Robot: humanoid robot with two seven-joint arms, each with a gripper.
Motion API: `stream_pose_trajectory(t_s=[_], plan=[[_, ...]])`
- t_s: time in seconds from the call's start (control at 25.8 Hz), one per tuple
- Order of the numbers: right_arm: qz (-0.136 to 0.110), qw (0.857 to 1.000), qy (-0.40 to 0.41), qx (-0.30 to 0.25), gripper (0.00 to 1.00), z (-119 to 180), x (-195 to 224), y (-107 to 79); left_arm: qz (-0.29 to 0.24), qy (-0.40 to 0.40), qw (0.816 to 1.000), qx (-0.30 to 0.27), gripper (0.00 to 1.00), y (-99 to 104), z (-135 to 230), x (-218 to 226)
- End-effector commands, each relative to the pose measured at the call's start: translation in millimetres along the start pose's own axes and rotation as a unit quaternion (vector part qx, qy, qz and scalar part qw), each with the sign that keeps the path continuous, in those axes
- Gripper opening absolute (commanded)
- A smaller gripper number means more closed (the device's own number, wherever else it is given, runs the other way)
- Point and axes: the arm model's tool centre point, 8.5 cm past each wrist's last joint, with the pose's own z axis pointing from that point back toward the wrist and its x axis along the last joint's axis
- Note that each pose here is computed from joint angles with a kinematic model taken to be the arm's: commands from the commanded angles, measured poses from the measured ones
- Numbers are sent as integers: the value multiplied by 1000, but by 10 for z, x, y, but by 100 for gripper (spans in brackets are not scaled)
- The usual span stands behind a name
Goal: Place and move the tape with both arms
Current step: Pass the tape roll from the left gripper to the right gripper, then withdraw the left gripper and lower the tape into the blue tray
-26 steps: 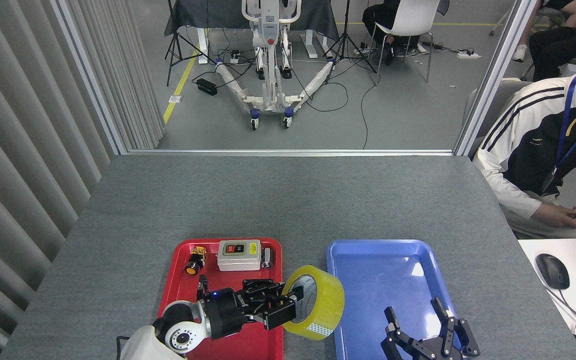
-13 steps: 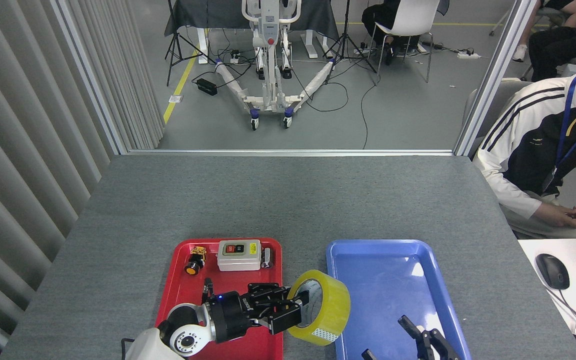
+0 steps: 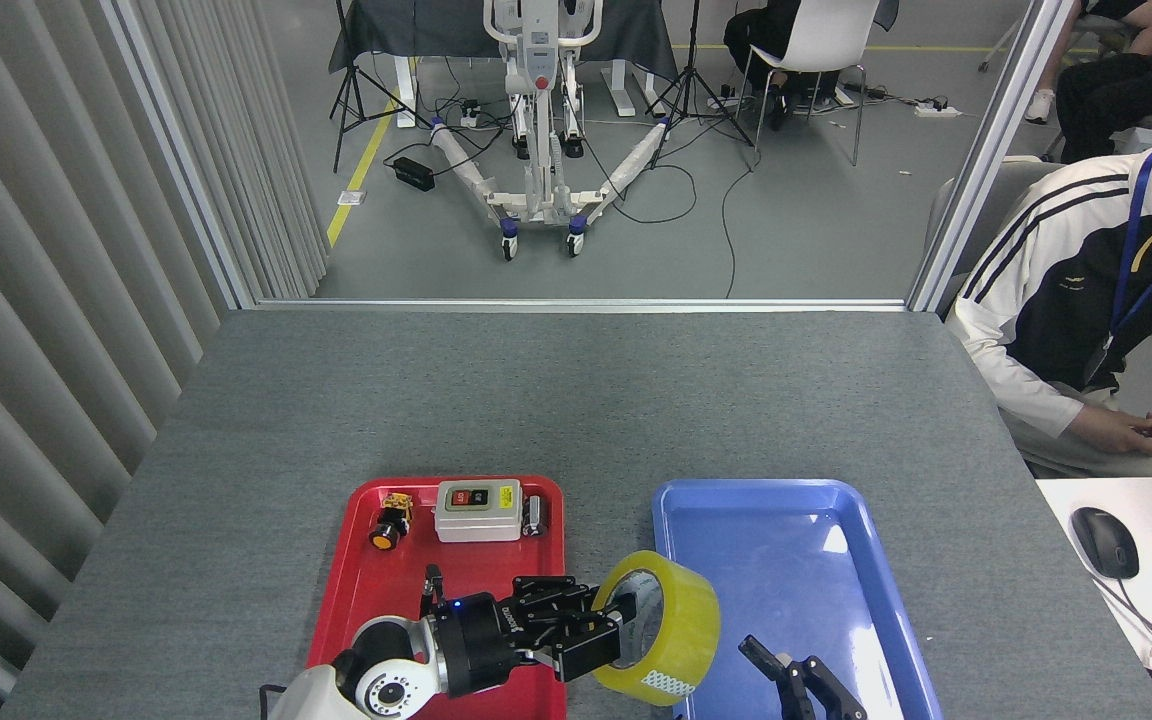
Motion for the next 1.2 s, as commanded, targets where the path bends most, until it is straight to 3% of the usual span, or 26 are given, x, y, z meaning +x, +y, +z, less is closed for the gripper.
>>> stream_pose_trajectory(t_s=[0.0,0.08,0.16,0.27,0.5,0.58,0.62,0.7,0.78,0.85,0.97,1.09,1.16], plan=[[-3,1000,-13,-3,98,-66,65,2,7,-4,1000,0,0,-63,-28,35],[-3,1000,-22,-5,90,-123,100,-4,10,-6,1000,-4,0,-99,-46,53],[-1,1000,-26,-2,73,-133,118,7,10,-9,1000,-4,0,-104,-66,69],[2,1000,-30,5,38,-134,148,35,11,-12,1000,-3,0,-102,-90,86],[9,999,-33,12,10,-114,128,45,11,-15,1000,1,1,-91,-116,106],[11,999,-32,12,4,-113,118,40,10,-14,1000,1,8,-85,-106,104],[10,999,-32,11,2,-116,121,39,9,-14,1000,2,17,-78,-106,106],[10,999,-32,5,0,-127,123,28,11,-11,1000,7,54,-71,-90,86],[9,1000,-28,-3,0,-117,118,12,10,-11,1000,16,80,-42,-77,85],[12,1000,-23,-4,0,-97,82,3,9,-6,999,49,99,59,-18,54],[18,1000,-16,-1,0,-55,18,-9,8,15,992,125,99,249,161,-42],[25,1000,-4,2,0,6,-71,-26,5,44,972,231,99,462,442,-183],[41,999,30,6,0,60,-215,-38,-1,59,960,273,99,465,637,-199]])
